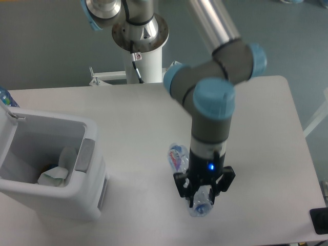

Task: Place the trash in the trash can
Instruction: 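Lift the bottle and carry it over the white bin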

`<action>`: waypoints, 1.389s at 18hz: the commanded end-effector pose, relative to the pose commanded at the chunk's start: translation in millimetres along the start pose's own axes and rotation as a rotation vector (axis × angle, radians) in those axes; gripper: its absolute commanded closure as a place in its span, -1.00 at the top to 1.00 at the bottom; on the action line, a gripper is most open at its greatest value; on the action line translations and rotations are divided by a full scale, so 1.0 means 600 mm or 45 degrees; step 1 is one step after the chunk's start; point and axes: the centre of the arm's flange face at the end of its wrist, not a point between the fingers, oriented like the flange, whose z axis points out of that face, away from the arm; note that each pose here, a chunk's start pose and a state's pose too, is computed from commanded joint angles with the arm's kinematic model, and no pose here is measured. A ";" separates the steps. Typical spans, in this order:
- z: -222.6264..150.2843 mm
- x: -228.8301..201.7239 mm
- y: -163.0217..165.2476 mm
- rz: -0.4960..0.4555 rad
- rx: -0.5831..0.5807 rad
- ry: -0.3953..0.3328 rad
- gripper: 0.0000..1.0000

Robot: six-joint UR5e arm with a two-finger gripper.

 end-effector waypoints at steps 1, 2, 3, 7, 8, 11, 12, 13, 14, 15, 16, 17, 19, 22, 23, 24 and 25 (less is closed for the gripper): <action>-0.020 0.012 -0.009 0.014 0.035 0.044 -0.22; -0.044 0.028 -0.022 0.037 0.076 0.080 -0.22; -0.064 0.044 -0.036 0.064 0.120 0.115 -0.22; -0.126 0.104 -0.075 0.180 0.281 0.258 -0.22; -0.142 0.123 -0.078 0.205 0.308 0.301 -0.21; -0.163 0.178 -0.078 0.245 0.335 0.408 -0.22; -0.165 0.192 -0.078 0.255 0.337 0.421 -0.22; -0.161 0.207 -0.077 0.256 0.330 0.435 -0.22; -0.160 0.221 -0.077 0.223 0.322 0.453 -0.22; -0.172 0.229 -0.080 0.171 0.324 0.459 -0.22; -0.179 0.233 -0.083 0.141 0.325 0.464 -0.22; -0.176 0.247 -0.083 0.144 0.320 0.476 -0.22; -0.158 0.269 -0.078 0.168 0.307 0.497 -0.22; -0.117 0.302 -0.067 0.207 0.290 0.525 -0.22; -0.106 0.312 -0.065 0.216 0.282 0.534 -0.22; -0.094 0.320 -0.063 0.225 0.278 0.544 -0.21; -0.083 0.329 -0.059 0.235 0.274 0.553 -0.18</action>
